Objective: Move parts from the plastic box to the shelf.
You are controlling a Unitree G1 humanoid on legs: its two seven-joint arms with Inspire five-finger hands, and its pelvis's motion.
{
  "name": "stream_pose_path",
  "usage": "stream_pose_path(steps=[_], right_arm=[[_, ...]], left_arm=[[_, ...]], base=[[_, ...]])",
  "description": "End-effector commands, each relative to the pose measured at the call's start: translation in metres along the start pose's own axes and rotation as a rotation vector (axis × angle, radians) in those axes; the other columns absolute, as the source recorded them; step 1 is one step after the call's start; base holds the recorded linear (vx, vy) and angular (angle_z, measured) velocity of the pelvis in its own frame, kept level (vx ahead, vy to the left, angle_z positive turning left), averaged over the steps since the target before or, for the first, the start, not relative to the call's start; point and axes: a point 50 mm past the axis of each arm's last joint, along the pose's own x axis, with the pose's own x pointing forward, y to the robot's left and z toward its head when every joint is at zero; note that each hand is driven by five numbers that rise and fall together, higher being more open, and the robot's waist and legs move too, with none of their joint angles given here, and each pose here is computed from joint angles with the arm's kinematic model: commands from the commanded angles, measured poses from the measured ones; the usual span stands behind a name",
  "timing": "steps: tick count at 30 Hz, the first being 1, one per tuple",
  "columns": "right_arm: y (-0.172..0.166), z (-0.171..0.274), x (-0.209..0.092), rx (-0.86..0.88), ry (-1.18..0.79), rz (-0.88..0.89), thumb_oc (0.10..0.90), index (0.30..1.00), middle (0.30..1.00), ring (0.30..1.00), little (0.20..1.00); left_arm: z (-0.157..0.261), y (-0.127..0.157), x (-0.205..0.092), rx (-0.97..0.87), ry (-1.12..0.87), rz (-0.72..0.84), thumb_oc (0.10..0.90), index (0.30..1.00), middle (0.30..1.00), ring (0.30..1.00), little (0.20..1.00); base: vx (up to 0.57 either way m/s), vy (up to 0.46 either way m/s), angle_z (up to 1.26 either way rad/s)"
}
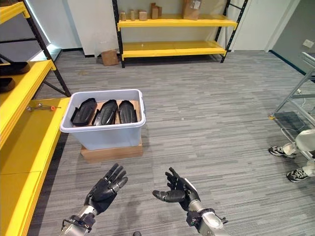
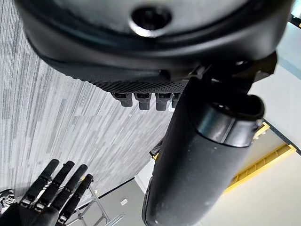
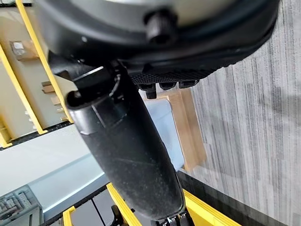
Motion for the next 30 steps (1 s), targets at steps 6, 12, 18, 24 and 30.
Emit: stream_pose_path(steps=[6,12,18,24,30], right_arm=[[0.011,0.051,0.018,-0.041,-0.251,0.048,0.9,1.0,1.0,1.0,1.0],[0.002,0.049,0.015,-0.045,-0.234,0.009,0.9,1.0,1.0,1.0,1.0],[-0.005,0.038,0.003,-0.056,-0.206,-0.004,0.9,1.0,1.0,1.0,1.0],[-0.007,0.03,0.003,-0.052,-0.177,-0.019,0.9,1.0,1.0,1.0,1.0],[-0.012,0.024,0.0,-0.062,-0.131,-0.027,0.9,1.0,1.0,1.0,1.0]], left_arm=[[0.044,-0.027,0.034,0.106,-0.156,-0.171,0.9,1.0,1.0,1.0,1.0],[0.036,-0.029,0.03,0.098,-0.139,-0.168,0.9,1.0,1.0,1.0,1.0],[0.032,-0.029,0.027,0.081,-0.156,-0.188,0.9,1.0,1.0,1.0,1.0],[0.027,-0.041,0.037,0.1,-0.111,-0.225,0.9,1.0,1.0,1.0,1.0],[0.031,-0.046,0.04,0.08,-0.182,-0.195,0.9,1.0,1.0,1.0,1.0]], base=[[0.02,0.067,0.23],[0.17,-0.004,0.19],[0.23,-0.015,0.08],[0.41,-0.078,0.62],[0.34,-0.104,0.02]])
